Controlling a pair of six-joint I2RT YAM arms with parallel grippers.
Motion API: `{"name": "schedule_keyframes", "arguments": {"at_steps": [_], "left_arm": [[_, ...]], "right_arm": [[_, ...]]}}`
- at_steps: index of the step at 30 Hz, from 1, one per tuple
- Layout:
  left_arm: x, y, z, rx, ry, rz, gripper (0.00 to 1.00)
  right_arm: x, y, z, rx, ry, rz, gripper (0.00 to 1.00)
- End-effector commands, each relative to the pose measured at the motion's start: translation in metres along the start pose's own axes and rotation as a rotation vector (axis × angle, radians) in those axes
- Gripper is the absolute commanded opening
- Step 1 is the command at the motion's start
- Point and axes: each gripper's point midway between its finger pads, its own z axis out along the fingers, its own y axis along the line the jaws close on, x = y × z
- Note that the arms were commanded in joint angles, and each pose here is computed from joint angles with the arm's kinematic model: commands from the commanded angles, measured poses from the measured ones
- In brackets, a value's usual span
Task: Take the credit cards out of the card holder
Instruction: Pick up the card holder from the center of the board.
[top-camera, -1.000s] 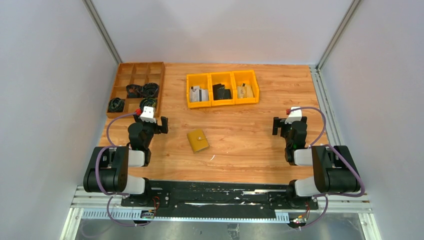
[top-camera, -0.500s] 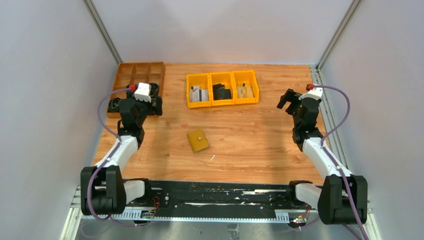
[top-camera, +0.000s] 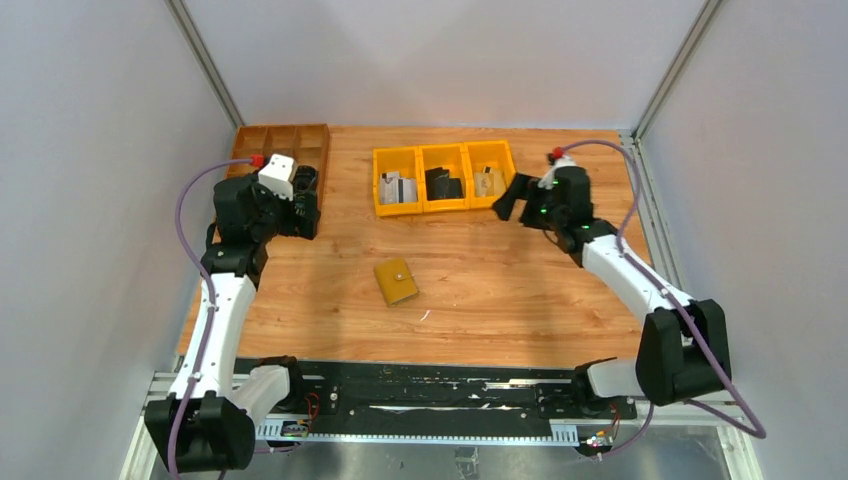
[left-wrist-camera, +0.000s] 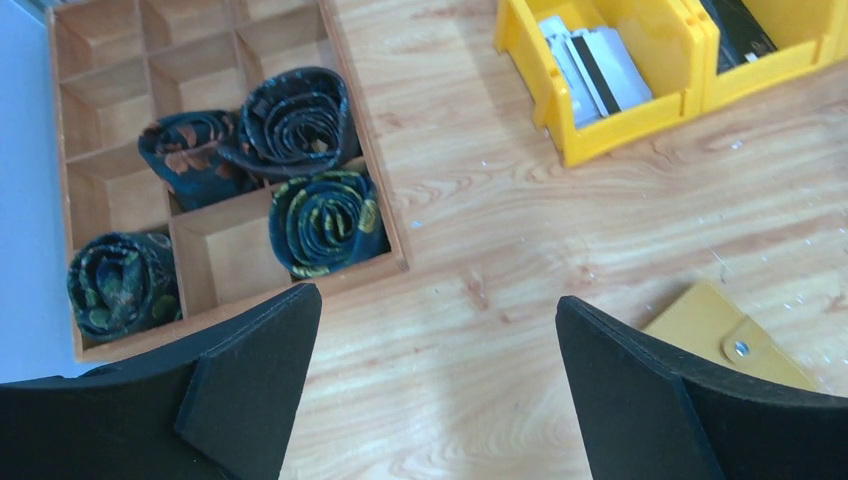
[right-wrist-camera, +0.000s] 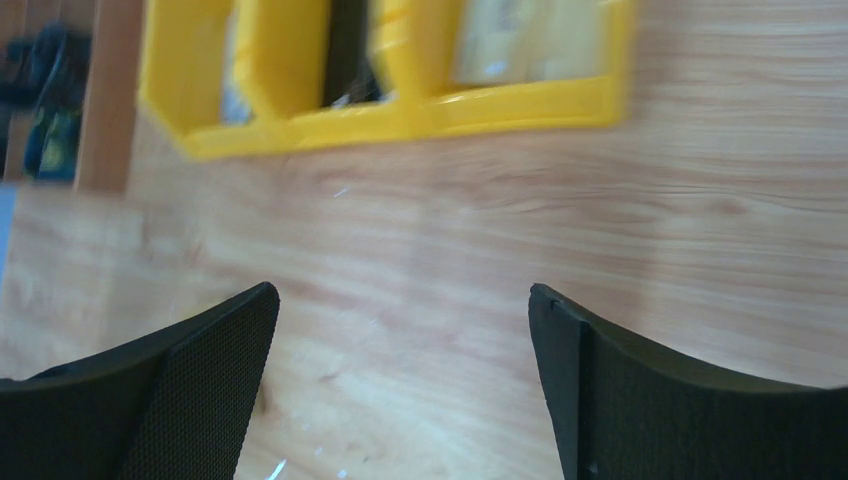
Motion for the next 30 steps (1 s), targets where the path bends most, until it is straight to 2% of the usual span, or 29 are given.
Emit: {"name": "schedule_keyframes", "arguments": {"at_steps": [1,6,12,16,23,30], "left_arm": [[0.006,-0.013,-0.024,0.047,0.067,-0.036,1.00],[0.000,-0.011,-0.036,0.017,0.082,-0.061,1.00],[-0.014,-0.005,-0.045,-0.024,0.085,-0.097,1.00],[-0.019,-0.006,-0.047,-0.017,0.093,-0.103,1.00],[-0.022,-0.010,-0.050,0.007,0.092,-0.103,1.00],[-0.026,-0.015,-0.055,0.030,0.095,-0.105,1.00]], "right_arm": [[0.054,0.063,-0.001,-0.022,0.167,-0.193,0.98],[0.098,0.128,0.013,-0.098,0.248,-0.331,0.98],[0.163,0.167,0.032,-0.059,0.348,-0.527,0.98],[0.203,0.194,0.038,-0.104,0.402,-0.602,0.98],[0.241,0.196,0.045,-0.046,0.442,-0.664,0.98],[0.265,0.176,0.053,0.055,0.465,-0.671,0.98]]}}
